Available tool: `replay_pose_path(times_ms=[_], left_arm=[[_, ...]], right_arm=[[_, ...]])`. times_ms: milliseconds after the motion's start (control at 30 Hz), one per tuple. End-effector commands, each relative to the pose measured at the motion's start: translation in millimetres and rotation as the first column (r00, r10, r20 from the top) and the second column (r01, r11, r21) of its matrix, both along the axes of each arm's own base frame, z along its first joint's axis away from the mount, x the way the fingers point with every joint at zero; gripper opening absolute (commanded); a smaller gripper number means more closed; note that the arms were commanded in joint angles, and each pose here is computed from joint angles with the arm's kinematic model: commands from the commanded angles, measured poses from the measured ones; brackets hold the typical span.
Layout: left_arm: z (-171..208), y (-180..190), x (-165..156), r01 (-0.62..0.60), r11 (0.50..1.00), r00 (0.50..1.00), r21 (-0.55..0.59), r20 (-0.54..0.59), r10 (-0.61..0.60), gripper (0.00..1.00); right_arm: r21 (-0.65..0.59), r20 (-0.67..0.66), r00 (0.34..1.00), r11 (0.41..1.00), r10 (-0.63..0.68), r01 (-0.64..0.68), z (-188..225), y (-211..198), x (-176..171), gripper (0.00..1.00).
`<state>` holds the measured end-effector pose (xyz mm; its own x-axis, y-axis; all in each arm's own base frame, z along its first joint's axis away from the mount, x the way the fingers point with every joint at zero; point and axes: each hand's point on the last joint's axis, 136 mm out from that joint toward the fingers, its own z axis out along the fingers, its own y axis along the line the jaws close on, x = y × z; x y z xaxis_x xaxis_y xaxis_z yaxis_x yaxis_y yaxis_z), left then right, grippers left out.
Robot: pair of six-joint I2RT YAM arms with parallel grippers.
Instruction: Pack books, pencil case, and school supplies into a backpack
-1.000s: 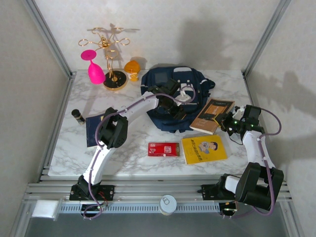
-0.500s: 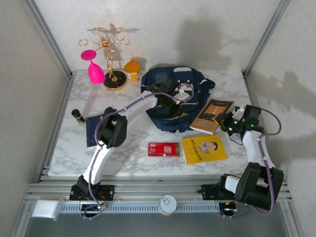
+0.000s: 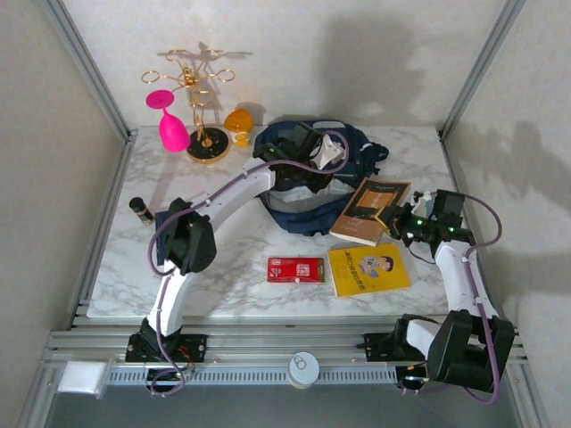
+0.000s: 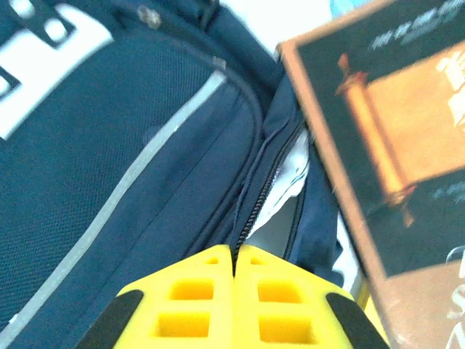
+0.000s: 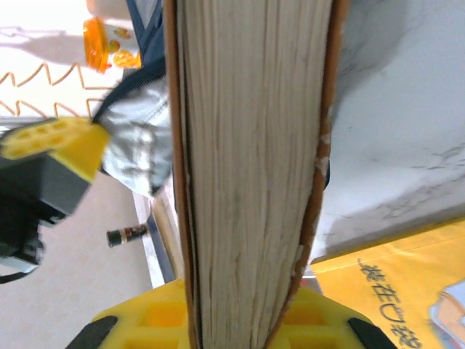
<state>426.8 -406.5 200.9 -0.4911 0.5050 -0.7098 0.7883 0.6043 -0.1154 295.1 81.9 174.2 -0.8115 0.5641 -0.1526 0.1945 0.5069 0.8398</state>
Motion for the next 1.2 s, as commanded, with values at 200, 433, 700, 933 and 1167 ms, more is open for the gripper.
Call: replay_pose_path(times_ms=[200,433,700,933,1167], left_arm=[[163.5,0.6,8.1,-0.098,0.956,0.894,-0.276,0.397,0.206,0.00],[182.4,24.3,33.5,-0.292,0.885,0.811,-0.362,0.396,0.430,0.00],[179.4,14.9,16.6,-0.210,0.905,0.859,-0.369,0.372,0.351,0.00],[176.3,16.2,6.1,-0.191,0.901,0.876,-0.390,0.345,0.335,0.00],[171.8,18.1,5.7,-0.201,0.895,0.875,-0.398,0.338,0.347,0.00]], right_arm=[[0.074,0.069,0.981,0.980,0.182,-0.187,18.8,82.8,24.2,0.00],[0.064,0.054,0.982,0.981,0.181,-0.184,12.2,92.6,17.4,0.00],[0.057,0.138,0.977,0.984,0.160,-0.170,10.4,95.8,38.6,0.00],[-0.078,0.240,0.956,0.985,0.168,-0.153,14.2,137.4,122.4,0.02],[-0.259,0.190,0.946,0.943,0.262,-0.209,-55.6,153.3,179.3,0.12]])
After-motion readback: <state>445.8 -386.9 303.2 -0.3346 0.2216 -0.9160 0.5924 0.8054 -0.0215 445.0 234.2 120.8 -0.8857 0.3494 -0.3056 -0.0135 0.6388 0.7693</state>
